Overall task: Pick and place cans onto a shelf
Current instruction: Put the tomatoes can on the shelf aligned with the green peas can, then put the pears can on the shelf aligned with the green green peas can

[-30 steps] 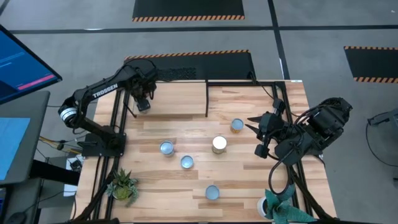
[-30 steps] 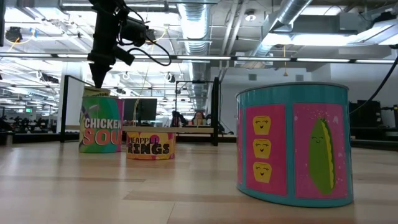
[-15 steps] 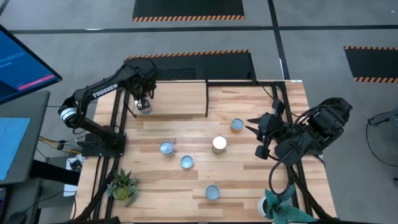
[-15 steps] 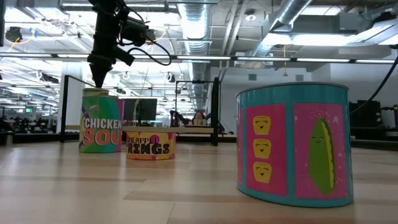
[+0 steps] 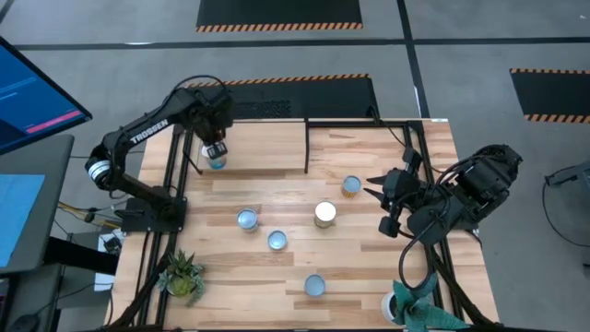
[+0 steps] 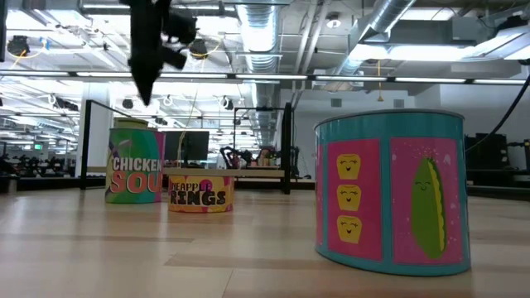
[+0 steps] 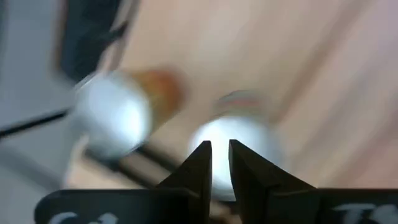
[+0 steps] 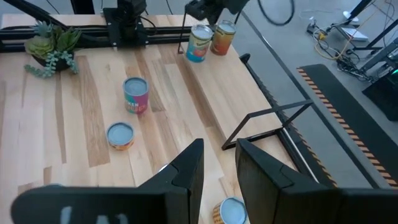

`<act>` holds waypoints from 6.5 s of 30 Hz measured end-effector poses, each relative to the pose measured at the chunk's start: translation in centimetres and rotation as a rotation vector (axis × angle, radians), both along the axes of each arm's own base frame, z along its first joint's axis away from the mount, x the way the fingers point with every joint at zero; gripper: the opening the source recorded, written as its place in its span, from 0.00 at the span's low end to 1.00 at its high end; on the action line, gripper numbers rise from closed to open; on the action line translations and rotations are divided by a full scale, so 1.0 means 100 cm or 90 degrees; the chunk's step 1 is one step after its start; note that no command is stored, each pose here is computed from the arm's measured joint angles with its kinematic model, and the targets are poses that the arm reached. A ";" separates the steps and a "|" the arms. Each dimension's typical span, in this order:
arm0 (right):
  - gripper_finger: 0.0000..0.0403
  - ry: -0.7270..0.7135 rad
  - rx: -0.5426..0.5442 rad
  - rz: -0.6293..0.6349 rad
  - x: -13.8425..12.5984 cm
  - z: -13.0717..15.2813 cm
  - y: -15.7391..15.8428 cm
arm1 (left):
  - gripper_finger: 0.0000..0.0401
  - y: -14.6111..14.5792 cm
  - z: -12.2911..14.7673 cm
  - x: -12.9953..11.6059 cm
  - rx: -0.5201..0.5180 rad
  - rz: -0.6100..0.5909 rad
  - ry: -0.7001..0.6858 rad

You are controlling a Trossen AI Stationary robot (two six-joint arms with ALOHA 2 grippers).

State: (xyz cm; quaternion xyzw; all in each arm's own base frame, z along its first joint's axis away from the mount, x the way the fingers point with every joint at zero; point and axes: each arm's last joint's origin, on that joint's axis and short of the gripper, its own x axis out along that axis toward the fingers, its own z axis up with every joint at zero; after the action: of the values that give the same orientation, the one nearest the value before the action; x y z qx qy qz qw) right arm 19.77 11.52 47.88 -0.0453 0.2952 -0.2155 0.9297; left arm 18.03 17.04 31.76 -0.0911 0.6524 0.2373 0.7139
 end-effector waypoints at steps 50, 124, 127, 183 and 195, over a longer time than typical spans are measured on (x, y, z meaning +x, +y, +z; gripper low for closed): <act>0.29 0.020 -0.034 -0.001 0.004 0.000 -0.008 | 0.00 -0.062 0.019 0.043 -0.166 -0.128 -0.174; 0.29 0.382 0.173 0.122 0.136 -0.207 -0.132 | 0.00 -0.191 -0.054 -0.063 -0.100 -0.003 -0.411; 0.29 0.374 0.222 0.143 0.136 -0.207 -0.136 | 0.00 -0.195 -0.053 -0.066 -0.113 -0.005 -0.419; 0.26 0.440 0.295 0.164 0.152 -0.241 -0.121 | 0.00 -0.208 -0.052 -0.070 -0.111 0.017 -0.445; 0.28 0.438 0.298 0.157 0.152 -0.241 -0.121 | 0.00 -0.208 -0.052 -0.070 -0.108 0.019 -0.446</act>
State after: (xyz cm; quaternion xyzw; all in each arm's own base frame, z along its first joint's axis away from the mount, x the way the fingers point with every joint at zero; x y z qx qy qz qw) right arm 34.97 -0.54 23.78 0.0623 0.6215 -0.0026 0.7810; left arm 11.07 -3.72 26.56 -0.2353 0.3838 0.1472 0.8807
